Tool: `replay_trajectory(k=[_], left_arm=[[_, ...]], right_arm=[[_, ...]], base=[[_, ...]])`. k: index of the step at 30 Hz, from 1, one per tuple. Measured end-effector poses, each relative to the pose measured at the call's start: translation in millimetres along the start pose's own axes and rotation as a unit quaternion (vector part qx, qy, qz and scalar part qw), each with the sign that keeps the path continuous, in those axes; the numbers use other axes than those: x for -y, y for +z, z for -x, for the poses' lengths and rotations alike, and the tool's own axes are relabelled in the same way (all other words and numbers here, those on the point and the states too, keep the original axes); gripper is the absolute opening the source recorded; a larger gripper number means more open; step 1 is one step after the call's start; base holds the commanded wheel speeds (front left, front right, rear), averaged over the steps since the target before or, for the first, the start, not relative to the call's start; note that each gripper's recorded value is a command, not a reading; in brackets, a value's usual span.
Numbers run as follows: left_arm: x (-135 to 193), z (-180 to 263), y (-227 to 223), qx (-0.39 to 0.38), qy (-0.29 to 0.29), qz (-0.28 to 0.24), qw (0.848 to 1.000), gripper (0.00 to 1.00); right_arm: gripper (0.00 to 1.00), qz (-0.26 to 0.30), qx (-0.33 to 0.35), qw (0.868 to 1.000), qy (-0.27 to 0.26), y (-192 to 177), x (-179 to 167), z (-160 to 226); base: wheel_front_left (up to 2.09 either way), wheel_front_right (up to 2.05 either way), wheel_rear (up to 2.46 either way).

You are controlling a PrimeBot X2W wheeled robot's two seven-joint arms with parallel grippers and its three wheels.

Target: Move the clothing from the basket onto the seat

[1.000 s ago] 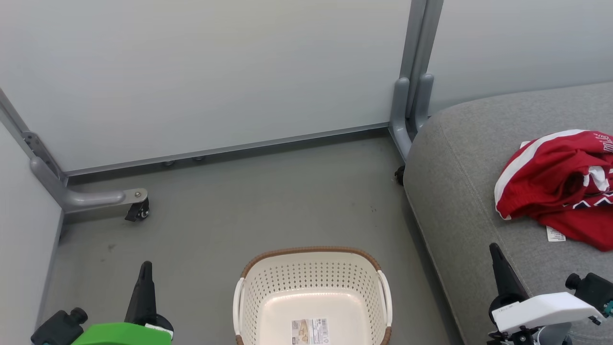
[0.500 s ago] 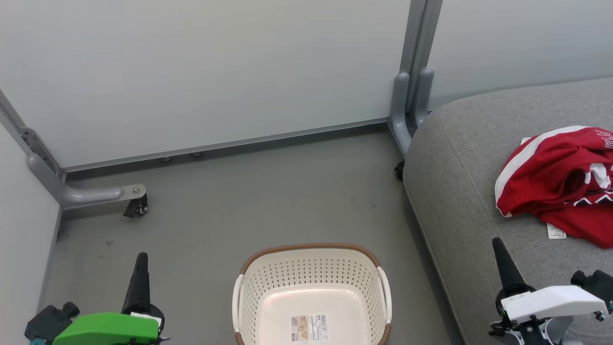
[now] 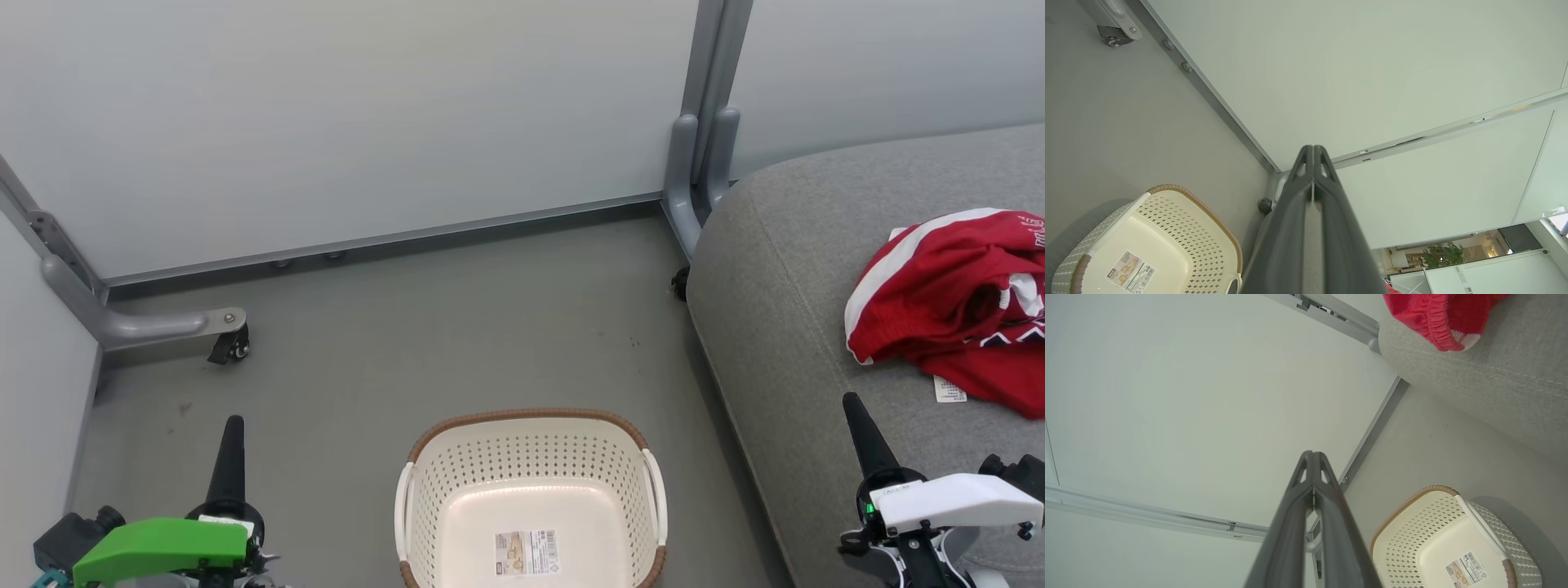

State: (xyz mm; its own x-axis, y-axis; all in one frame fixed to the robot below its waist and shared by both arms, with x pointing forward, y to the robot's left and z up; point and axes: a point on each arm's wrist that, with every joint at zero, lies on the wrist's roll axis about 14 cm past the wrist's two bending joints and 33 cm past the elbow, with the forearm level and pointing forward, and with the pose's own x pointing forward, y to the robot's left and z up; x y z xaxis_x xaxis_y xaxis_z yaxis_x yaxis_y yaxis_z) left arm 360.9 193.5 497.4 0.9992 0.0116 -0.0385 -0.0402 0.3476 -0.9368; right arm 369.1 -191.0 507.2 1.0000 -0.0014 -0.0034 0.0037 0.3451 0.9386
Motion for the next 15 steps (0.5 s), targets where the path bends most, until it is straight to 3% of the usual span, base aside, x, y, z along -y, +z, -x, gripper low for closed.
replay_trajectory(k=[15], left_arm=[[2.0, -9.0, 3.0, -0.002, -0.004, 0.067, 0.998, 0.00]], right_arm=[[0.00, -0.066, -0.001, 0.998, -0.004, 2.7, 2.8, -5.8]], base=[[0.00, 0.00, 0.00]])
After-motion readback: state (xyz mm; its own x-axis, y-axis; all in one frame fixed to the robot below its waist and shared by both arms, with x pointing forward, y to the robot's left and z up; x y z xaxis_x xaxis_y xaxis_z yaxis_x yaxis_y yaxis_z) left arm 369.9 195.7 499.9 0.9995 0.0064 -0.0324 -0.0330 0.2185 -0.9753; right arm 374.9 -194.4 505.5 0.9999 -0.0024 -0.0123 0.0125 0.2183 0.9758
